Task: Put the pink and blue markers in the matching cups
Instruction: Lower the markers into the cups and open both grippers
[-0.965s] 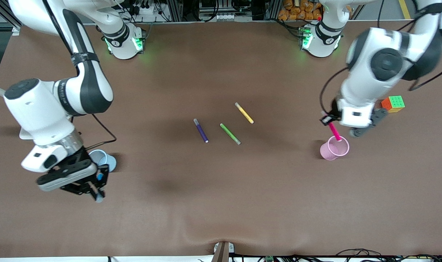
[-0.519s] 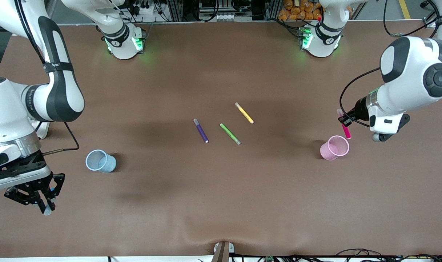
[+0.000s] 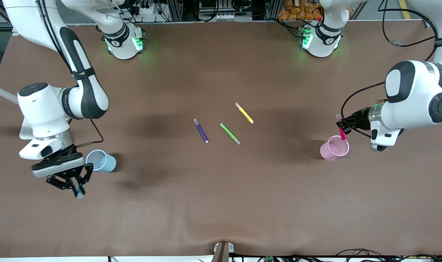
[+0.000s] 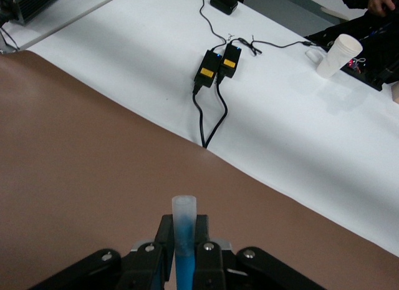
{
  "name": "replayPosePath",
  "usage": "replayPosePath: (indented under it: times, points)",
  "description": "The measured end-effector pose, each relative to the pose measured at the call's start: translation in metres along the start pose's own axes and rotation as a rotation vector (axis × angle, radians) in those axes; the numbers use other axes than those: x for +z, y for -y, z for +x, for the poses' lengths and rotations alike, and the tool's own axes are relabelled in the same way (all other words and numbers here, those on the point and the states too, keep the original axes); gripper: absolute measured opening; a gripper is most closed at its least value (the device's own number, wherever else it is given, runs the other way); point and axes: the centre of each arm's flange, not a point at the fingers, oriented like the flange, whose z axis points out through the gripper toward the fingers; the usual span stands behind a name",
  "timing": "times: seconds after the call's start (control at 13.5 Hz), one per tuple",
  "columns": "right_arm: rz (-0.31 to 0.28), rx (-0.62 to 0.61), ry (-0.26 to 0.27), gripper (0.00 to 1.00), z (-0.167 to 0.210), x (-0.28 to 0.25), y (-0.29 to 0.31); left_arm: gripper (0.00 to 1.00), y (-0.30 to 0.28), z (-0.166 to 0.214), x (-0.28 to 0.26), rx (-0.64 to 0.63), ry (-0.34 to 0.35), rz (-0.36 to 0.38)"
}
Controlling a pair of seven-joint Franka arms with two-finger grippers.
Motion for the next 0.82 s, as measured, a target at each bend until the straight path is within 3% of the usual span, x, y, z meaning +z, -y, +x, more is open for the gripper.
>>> replayPosePath:
  times: [0.52,0.82]
  points:
    - [0.067,0.027,0.094,0.17,-0.045,0.004,0.045,0.16,-0.008,0.028,0.011,-0.038,0.076,-0.075]
    - [0.065,0.03,0.101,0.17,-0.058,0.005,0.048,0.16,0.003,0.047,0.021,-0.061,0.1,-0.082]
